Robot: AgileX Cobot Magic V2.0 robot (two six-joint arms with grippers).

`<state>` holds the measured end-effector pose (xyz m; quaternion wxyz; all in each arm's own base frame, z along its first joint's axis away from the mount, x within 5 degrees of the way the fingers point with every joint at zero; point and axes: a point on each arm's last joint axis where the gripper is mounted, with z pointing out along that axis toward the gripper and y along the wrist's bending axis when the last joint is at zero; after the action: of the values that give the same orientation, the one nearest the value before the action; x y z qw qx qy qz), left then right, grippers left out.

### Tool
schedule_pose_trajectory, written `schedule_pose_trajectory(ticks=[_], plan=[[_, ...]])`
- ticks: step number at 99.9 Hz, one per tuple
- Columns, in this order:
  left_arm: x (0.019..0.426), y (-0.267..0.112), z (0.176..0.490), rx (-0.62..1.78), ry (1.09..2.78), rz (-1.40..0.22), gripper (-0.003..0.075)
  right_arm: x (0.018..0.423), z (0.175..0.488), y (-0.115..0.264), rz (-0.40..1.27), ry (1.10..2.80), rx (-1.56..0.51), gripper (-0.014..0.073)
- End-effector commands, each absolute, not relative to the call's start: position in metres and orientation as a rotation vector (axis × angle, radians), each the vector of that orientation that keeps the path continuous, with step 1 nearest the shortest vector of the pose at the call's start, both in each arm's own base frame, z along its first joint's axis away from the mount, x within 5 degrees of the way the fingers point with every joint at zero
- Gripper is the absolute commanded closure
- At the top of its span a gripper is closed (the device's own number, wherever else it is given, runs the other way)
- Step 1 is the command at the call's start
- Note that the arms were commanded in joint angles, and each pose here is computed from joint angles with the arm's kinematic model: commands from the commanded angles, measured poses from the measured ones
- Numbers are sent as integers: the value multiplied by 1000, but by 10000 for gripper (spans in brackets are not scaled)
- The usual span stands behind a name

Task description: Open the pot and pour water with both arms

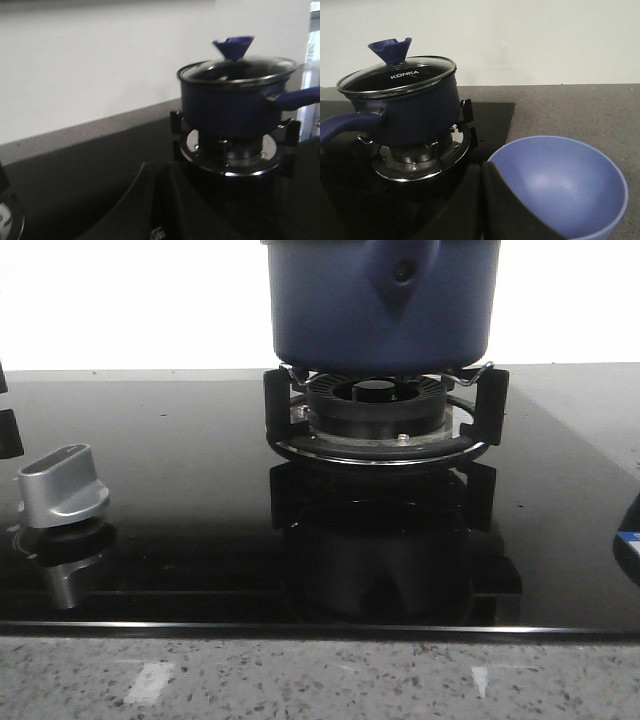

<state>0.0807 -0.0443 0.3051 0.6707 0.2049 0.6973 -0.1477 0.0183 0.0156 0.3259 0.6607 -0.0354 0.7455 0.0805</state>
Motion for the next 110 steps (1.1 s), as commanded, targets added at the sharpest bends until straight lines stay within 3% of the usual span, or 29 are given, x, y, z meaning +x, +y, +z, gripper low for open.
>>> schedule_pose_trajectory(ticks=[1, 20, 36, 78, 110], plan=[[81, -34, 307, 331, 1552, -290, 740, 18, 339, 15, 175, 1604, -72, 664], [68, -21, 269, 207, 1425, -257, 740, 18, 339, 15, 175, 1604, -72, 664], [58, -15, 238, 170, 1414, -228, 740, 18, 339, 15, 175, 1604, -72, 664], [52, -16, 186, 169, 1685, -260, 740, 18, 339, 15, 175, 1604, -72, 664], [51, -18, 178, 185, 1772, -278, 740, 18, 339, 15, 175, 1604, -72, 664]])
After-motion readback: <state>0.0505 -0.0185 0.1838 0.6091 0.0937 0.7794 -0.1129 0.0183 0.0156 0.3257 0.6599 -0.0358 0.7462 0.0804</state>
